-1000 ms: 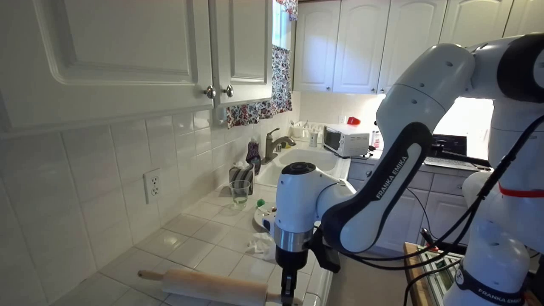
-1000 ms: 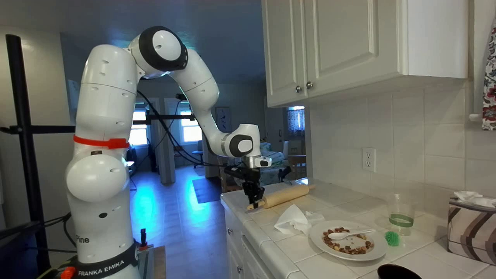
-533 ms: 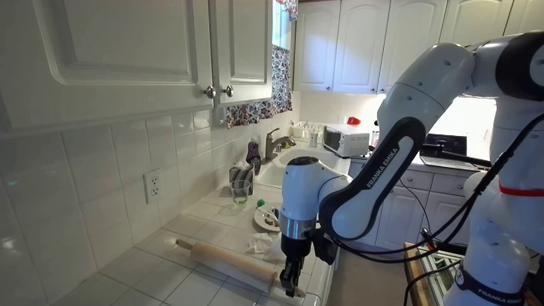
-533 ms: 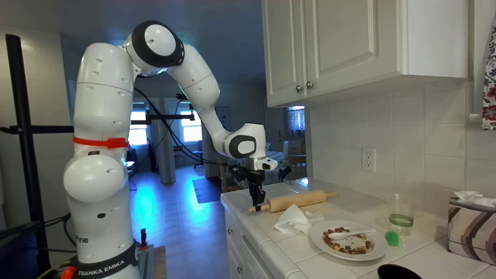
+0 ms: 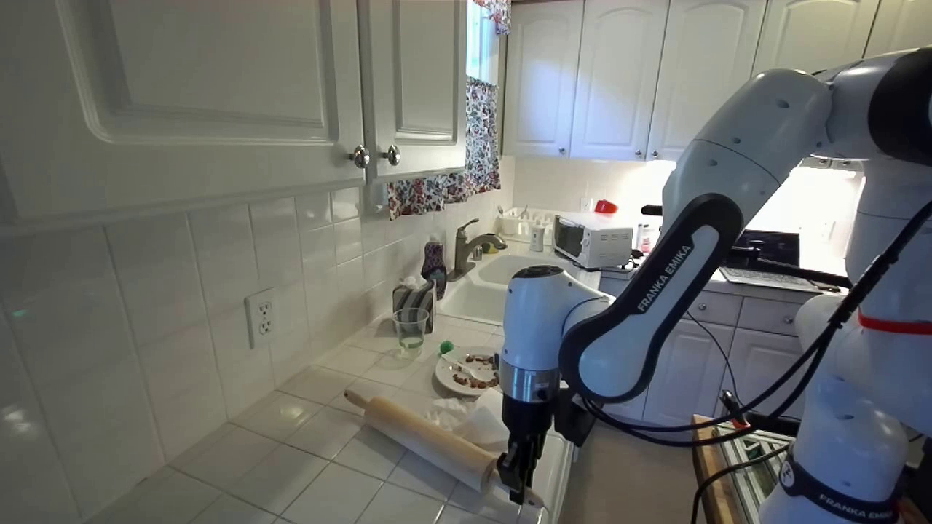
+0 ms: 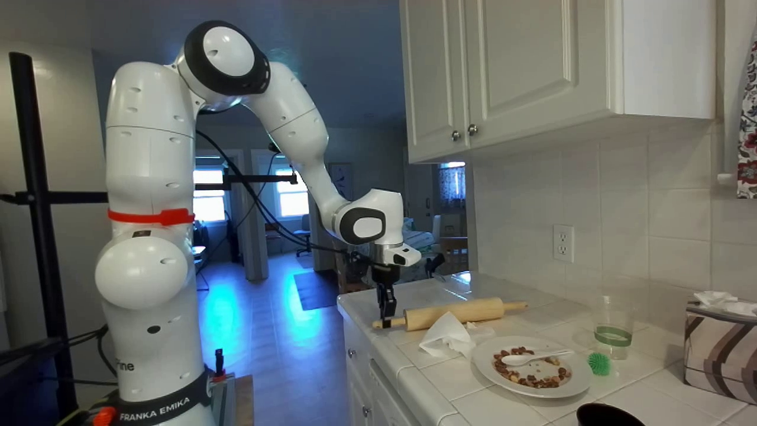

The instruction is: Roll the rolling pin on the counter.

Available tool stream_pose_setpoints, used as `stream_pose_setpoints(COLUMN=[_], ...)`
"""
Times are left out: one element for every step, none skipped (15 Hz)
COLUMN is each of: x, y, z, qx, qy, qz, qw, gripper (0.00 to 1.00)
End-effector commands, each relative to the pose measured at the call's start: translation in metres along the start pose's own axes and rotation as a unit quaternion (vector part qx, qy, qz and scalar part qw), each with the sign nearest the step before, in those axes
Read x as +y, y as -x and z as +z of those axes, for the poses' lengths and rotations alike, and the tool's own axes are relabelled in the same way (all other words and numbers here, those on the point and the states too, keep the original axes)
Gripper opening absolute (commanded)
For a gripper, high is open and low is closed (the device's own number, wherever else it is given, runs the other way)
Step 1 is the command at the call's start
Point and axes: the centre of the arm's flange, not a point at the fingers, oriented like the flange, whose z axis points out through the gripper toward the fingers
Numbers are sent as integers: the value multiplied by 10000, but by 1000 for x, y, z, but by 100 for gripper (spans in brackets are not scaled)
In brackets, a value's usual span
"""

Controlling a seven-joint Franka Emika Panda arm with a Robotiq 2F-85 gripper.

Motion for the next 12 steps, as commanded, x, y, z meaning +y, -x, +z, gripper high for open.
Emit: stream_pose_setpoints(x=[-8, -13, -21, -26, -33, -39, -45, -50, -55, -59, -62, -65], y=[7, 5, 6, 7, 9, 11, 13, 16, 18, 20, 21, 22], z=[7, 6, 4, 4, 3, 4, 5, 6, 6, 6, 6, 6], qx=[-5, 12, 18, 0, -32, -20, -19, -4, -3, -1, 8, 11], qy=[103, 120, 150, 179, 177, 214, 248, 269, 279, 288, 320, 307], qz=[-280, -421, -678, -863, -1078, -1244, -1447, -1633, -1826, -1994, -2143, -2283], qw=[9996, 9990, 9976, 9961, 9940, 9920, 9892, 9862, 9828, 9795, 9762, 9731], gripper=[7, 7, 7, 7, 7, 7, 7, 7, 7, 7, 7, 7])
